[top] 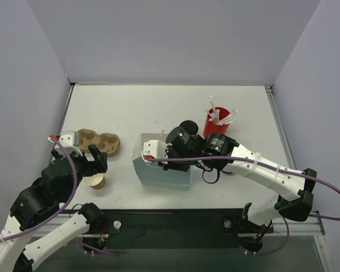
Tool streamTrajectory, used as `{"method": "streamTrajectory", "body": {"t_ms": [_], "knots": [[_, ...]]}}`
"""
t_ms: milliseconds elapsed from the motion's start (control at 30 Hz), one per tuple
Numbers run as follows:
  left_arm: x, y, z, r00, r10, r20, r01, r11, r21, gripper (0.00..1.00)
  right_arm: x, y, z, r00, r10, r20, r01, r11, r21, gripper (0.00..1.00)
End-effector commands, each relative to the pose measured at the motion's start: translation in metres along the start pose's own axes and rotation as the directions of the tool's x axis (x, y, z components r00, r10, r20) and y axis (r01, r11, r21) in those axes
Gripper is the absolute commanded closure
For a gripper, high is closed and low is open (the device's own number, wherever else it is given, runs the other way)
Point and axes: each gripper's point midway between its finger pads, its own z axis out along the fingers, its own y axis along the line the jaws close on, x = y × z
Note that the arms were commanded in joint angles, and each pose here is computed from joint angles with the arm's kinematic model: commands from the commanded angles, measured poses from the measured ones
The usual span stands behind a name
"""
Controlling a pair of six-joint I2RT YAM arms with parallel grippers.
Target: Pack the takeout coffee
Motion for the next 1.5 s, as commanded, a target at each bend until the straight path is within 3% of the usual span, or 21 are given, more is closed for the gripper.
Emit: {"method": "streamTrajectory", "body": {"t_ms": [0, 133, 467, 667, 800, 900, 933, 1000, 1133, 1300, 1367, 1467], "knots": [[0.007, -0.006, 0.004, 1.000, 0.003, -0.022, -0.002, 1.000, 0.018, 0.03, 0.001, 0.006, 0.000, 0.997, -0.032, 0.073, 0.032, 0.999, 0.008, 0.92], [0.010, -0.005, 0.008, 0.999, 0.019, -0.046, -0.019, 1.000, -0.007, 0.03, 0.005, 0.002, -0.009, 0.996, -0.024, 0.086, 0.020, 0.999, 0.043, 0.66], [0.000, -0.007, 0.027, 0.993, 0.084, -0.082, -0.093, 0.989, -0.118, 0.03, -0.037, -0.005, -0.066, 0.955, 0.013, 0.296, -0.034, 0.997, 0.065, 0.31], [-0.011, -0.013, 0.054, 0.976, 0.169, -0.139, -0.191, 0.968, -0.161, 0.08, -0.053, 0.006, -0.102, 0.888, 0.166, 0.429, -0.180, 0.984, -0.007, 0.25], [-0.016, -0.003, 0.086, 0.973, 0.119, -0.199, -0.152, 0.975, -0.161, 0.12, -0.053, 0.009, -0.124, 0.809, 0.276, 0.518, -0.303, 0.952, -0.035, 0.24], [-0.012, 0.022, 0.116, 0.963, -0.023, -0.268, -0.032, 0.979, -0.202, 0.18, -0.049, 0.004, -0.141, 0.715, 0.358, 0.601, -0.421, 0.906, -0.038, 0.23], [-0.013, 0.034, 0.123, 0.958, -0.100, -0.268, 0.036, 0.972, -0.232, 0.21, -0.036, -0.002, -0.133, 0.715, 0.370, 0.593, -0.463, 0.886, 0.005, 0.23], [-0.008, 0.048, 0.139, 0.938, -0.250, -0.241, 0.160, 0.927, -0.338, 0.22, -0.026, -0.006, -0.140, 0.645, 0.431, 0.631, -0.558, 0.830, 0.003, 0.15], [-0.005, 0.052, 0.161, 0.913, -0.360, -0.195, 0.275, 0.892, -0.359, 0.22, 0.006, -0.011, -0.131, 0.640, 0.449, 0.624, -0.624, 0.777, 0.081, 0.03], [-0.003, 0.076, 0.192, 0.948, -0.191, -0.256, 0.083, 0.921, -0.381, 0.22, 0.034, -0.012, -0.119, 0.632, 0.474, 0.613, -0.675, 0.726, 0.135, 0.00], [0.013, 0.097, 0.195, 0.923, -0.258, -0.286, 0.091, 0.868, -0.489, 0.22, 0.041, -0.009, -0.116, 0.635, 0.474, 0.610, -0.675, 0.725, 0.140, 0.00], [0.018, 0.124, 0.196, 0.877, -0.444, -0.183, 0.235, 0.729, -0.643, 0.32, 0.043, -0.006, -0.112, 0.645, 0.468, 0.603, -0.662, 0.737, 0.137, 0.00]]}}
